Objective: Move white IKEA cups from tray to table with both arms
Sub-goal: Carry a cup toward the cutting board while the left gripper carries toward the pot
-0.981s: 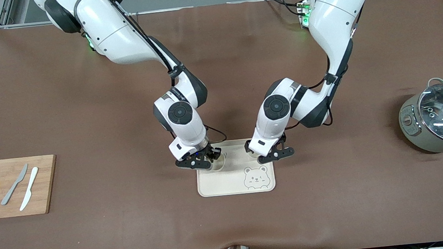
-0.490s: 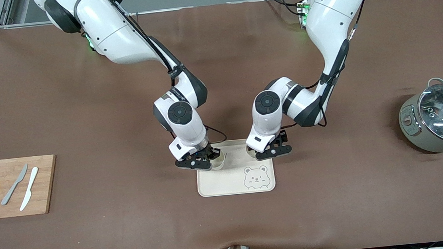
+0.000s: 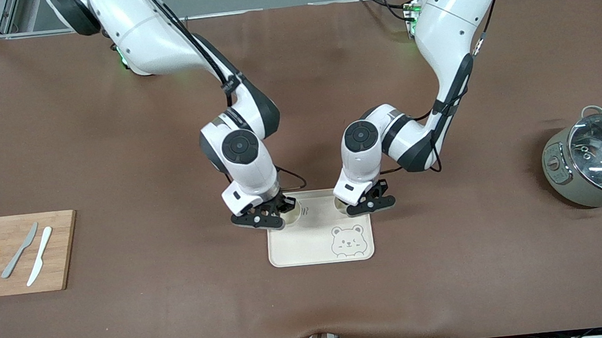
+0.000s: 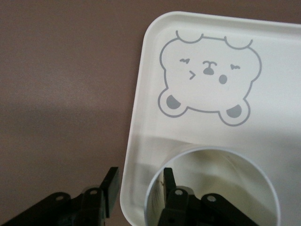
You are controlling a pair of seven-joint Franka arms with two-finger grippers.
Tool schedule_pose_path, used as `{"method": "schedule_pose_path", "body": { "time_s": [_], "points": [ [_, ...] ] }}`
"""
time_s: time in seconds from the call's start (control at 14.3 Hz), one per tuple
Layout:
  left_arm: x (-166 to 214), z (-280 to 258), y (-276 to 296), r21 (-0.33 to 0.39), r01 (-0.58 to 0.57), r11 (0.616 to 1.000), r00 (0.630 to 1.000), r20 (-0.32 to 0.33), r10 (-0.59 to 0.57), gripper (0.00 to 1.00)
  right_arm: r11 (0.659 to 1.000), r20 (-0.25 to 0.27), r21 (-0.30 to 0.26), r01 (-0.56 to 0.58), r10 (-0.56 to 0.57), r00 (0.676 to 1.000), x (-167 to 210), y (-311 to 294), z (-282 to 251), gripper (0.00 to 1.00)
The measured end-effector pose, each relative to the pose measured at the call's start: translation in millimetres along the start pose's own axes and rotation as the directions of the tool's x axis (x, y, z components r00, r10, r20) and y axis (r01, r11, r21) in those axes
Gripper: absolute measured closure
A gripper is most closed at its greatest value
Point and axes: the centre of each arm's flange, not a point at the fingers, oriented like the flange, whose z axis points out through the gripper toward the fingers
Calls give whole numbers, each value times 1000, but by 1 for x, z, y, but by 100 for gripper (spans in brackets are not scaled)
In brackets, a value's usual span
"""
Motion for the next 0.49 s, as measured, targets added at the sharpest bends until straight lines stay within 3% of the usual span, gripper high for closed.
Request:
{"method": "schedule_pose_path", "body": {
  "time_s": [0.07, 0.28, 0.49],
  "points": [
    [2, -4, 1, -16, 22, 1000, 1000, 9, -22, 58, 1000, 19, 5, 11, -11, 1000, 9, 14, -23, 96],
    [7, -14, 5, -45, 50, 998, 999, 15, -49, 93, 995, 60, 27, 95, -96, 994, 39, 95, -68, 96],
    [3, -17, 12, -56, 42, 998, 999, 18, -41, 96, 981, 90, 18, 195, -196, 976, 50, 177, -79, 96]
  ]
}}
